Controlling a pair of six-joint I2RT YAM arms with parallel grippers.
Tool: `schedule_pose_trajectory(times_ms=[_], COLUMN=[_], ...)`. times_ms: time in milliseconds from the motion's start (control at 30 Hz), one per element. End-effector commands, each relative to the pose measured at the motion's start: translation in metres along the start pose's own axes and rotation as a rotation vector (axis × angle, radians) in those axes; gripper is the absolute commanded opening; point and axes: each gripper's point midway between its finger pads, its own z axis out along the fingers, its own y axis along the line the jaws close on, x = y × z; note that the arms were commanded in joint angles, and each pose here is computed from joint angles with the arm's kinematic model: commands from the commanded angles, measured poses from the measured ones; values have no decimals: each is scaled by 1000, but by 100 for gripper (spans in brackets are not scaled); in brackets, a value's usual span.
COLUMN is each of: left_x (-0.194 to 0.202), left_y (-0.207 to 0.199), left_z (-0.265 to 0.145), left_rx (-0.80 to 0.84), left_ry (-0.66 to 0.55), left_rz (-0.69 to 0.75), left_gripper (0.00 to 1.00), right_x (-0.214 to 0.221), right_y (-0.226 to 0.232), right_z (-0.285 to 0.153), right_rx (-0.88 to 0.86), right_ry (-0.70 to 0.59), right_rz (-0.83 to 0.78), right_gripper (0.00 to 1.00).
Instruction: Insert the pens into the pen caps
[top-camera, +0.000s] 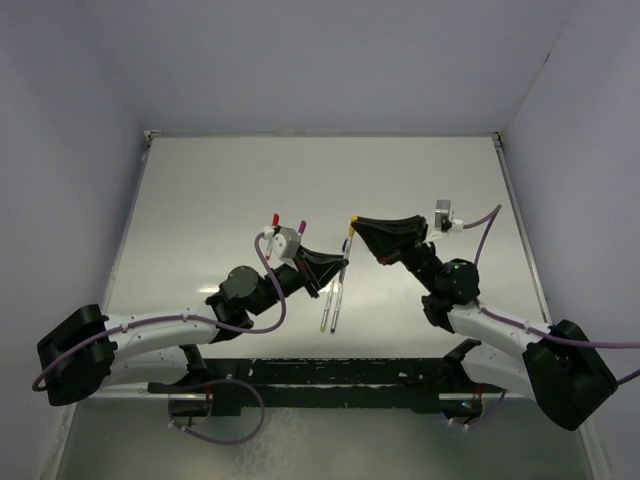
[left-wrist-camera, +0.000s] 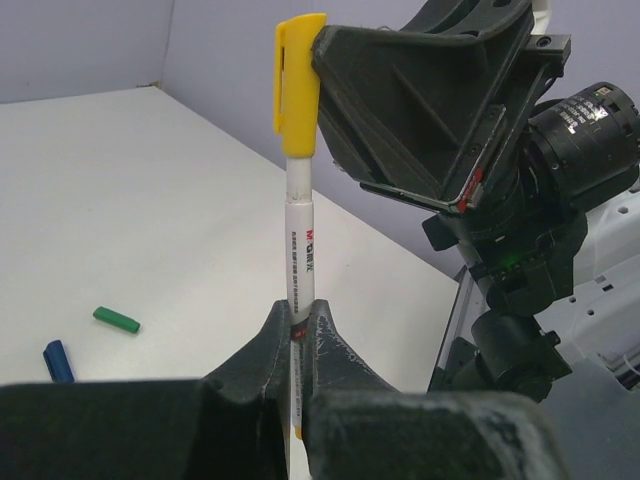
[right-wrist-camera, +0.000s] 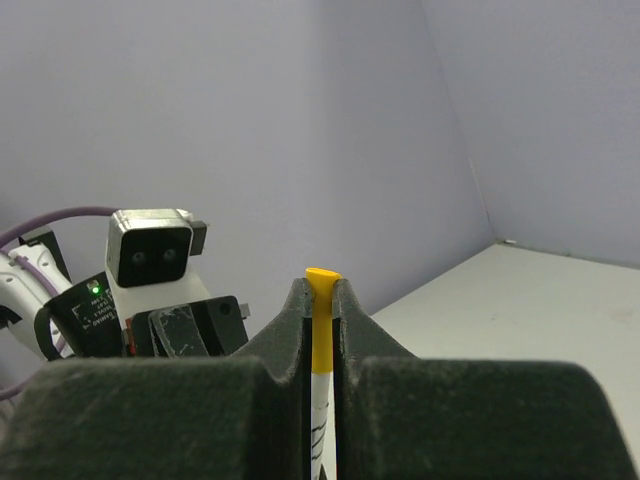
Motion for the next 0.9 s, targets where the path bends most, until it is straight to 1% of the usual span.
schedule_pose_trajectory(times_ms=[0,133,367,567,667,867], left_x=[-29,-38,-61,-78,-88,-111], left_y=[-11,-10,-14,-22,-24,-28], left_z=[2,-2,-4,-1,1,4], left_rx=[35,34,49,72,72,62], left_ry=[-108,-161,-268,-313,-335,-367], left_rz=[-15,-18,21,52,77,142], left_gripper=[0,0,0,0,0,0], right_x=[-3,5,37,58,68,90], right_y=[12,11,0,-12,-18,-38], right_z=[3,3,-1,-8,-12,-25], right_rx=[-66,-69,-26,38,61,167], right_ry=[-15,19,157,244,300,431], right_rz=[17,47,122,171,156,103], right_gripper=[0,0,0,0,0,0])
